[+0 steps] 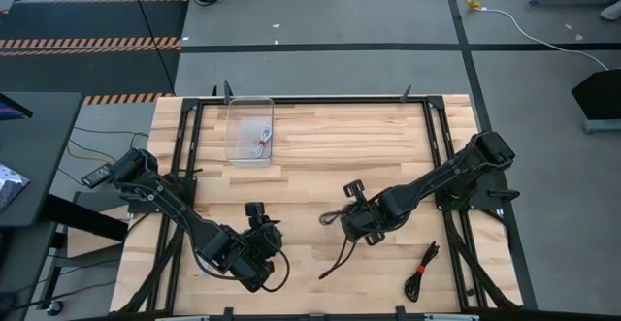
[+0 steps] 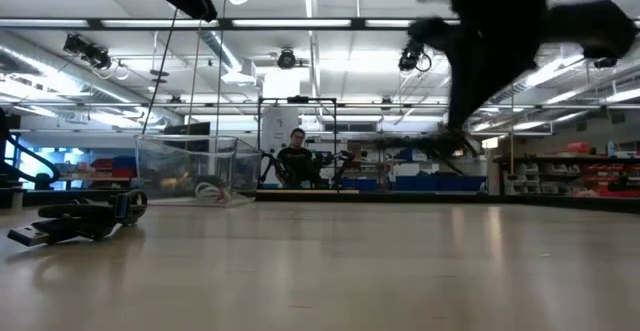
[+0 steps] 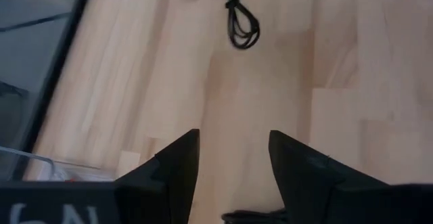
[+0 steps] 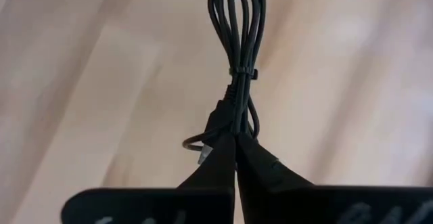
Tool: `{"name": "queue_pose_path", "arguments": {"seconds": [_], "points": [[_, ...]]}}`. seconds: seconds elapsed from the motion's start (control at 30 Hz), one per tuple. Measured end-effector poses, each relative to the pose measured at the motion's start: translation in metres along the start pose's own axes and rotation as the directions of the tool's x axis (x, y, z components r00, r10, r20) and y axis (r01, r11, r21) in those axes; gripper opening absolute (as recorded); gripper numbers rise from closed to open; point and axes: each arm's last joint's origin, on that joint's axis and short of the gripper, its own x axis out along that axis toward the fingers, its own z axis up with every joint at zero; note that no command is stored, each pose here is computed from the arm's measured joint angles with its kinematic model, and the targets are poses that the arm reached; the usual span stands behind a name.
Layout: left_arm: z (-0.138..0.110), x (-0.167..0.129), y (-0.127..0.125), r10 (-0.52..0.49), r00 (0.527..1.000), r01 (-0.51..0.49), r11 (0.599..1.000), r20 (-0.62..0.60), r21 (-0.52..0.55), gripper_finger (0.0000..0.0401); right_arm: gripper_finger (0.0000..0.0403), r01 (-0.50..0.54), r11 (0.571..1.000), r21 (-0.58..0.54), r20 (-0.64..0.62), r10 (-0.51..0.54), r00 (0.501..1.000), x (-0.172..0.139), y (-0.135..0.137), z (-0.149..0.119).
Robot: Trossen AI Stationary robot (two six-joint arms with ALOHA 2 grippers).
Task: Pick and place USB-C Cables
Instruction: Put the top right black charger cable into the transparent bin
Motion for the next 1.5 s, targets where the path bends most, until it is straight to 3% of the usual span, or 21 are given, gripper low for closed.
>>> {"name": "queue_pose_path", "arguments": {"seconds": [0.23, 0.43, 0.57, 0.87, 1.07, 1.23, 1.5], "points": [[0.003, 0.000, 0.004, 0.143, 0.985, -0.146, 0.989, 0.096, 0.023, 0.0185, 0.0002, 0.152, 0.987, 0.052, 0.196, -0.159, 0.968, -0.052, -0.027, 0.022], [0.005, 0.000, 0.008, 0.237, 0.959, -0.252, 0.964, 0.156, 0.083, 0.0192, 0.0001, 0.154, 0.984, 0.090, 0.329, -0.176, 0.928, -0.079, -0.038, 0.023], [0.010, 0.004, 0.013, 0.294, 0.939, -0.314, 0.944, 0.179, 0.096, 0.0220, 0.0000, 0.140, 0.978, 0.152, 0.305, -0.181, 0.935, -0.077, -0.048, 0.019], [0.026, 0.019, 0.024, 0.327, 0.925, -0.358, 0.921, 0.194, 0.153, 0.0278, 0.0000, 0.153, 0.981, 0.123, 0.403, -0.190, 0.895, -0.074, -0.057, 0.028], [0.031, 0.025, 0.029, 0.340, 0.920, -0.368, 0.920, 0.194, 0.137, 0.0281, 0.0000, 0.143, 0.976, 0.163, 0.346, -0.192, 0.918, -0.067, -0.068, 0.022], [0.037, 0.030, 0.034, 0.349, 0.916, -0.371, 0.925, 0.199, 0.085, 0.0282, 0.0000, 0.086, 0.986, 0.146, 0.382, -0.136, 0.914, -0.066, -0.071, 0.023], [0.040, 0.034, 0.037, 0.359, 0.913, -0.376, 0.925, 0.197, 0.058, 0.0276, 0.0000, 0.085, 0.986, 0.141, 0.382, -0.133, 0.914, -0.066, -0.071, 0.023]]}}
